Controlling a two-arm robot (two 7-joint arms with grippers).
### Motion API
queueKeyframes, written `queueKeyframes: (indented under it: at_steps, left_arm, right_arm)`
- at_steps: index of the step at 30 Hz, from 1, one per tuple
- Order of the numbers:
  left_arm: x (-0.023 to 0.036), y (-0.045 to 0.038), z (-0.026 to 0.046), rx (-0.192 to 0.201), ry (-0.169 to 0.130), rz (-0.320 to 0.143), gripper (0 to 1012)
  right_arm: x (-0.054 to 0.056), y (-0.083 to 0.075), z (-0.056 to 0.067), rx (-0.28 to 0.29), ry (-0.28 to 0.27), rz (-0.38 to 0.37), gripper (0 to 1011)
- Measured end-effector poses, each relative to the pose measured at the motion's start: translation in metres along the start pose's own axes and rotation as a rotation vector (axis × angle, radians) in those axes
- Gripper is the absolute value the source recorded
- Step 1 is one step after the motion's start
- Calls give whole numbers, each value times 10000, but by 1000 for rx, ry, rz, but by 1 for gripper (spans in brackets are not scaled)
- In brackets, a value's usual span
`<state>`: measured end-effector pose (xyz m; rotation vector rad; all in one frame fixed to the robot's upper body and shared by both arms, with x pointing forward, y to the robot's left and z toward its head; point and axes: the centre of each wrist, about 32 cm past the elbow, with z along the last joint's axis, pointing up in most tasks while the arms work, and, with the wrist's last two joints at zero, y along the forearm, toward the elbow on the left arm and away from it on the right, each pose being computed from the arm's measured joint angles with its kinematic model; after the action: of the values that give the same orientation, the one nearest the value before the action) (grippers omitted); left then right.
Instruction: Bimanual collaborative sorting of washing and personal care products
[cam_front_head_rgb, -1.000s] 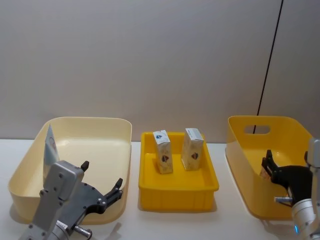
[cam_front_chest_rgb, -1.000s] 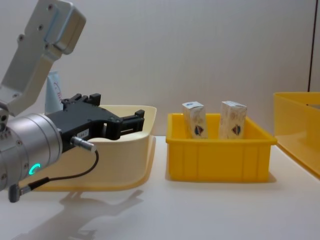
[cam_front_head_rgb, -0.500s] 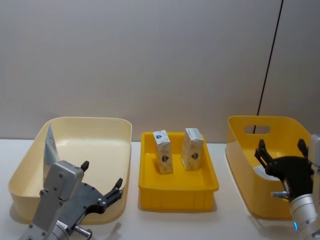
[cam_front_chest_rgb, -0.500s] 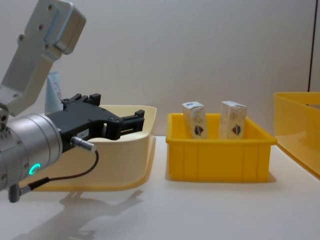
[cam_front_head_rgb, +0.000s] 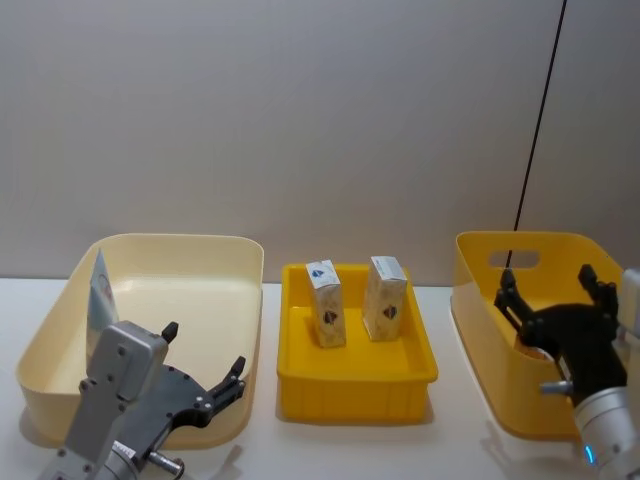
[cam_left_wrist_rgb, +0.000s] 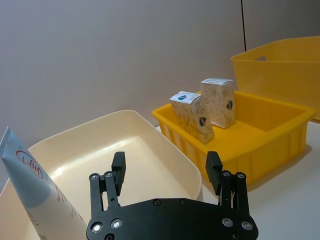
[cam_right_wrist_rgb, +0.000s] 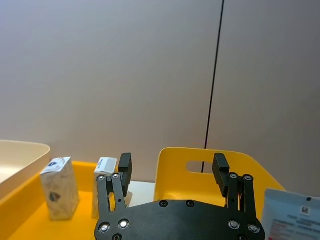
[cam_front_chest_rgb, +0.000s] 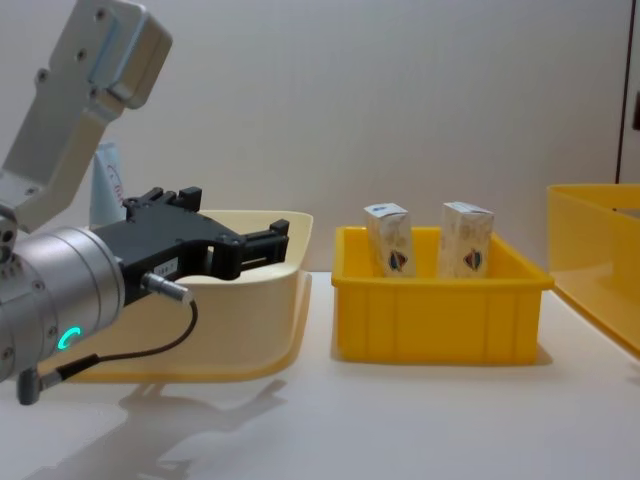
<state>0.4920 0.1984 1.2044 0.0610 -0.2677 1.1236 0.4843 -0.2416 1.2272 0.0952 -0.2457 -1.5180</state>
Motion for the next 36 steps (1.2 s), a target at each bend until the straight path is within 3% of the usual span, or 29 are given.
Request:
queueKeyframes:
  at_steps: [3, 21, 36]
  left_arm:
    - [0, 0, 0, 0, 0, 0, 999]
    - [0, 0, 0, 0, 0, 0, 1000]
    - [0, 0, 0, 0, 0, 0, 1000]
  right_arm:
    - [-5, -20, -14, -6, 4, 14, 1001]
    - [-92, -436, -256, -121, 88, 271, 1001]
    - [-99, -480, -279, -133, 99, 295, 1001]
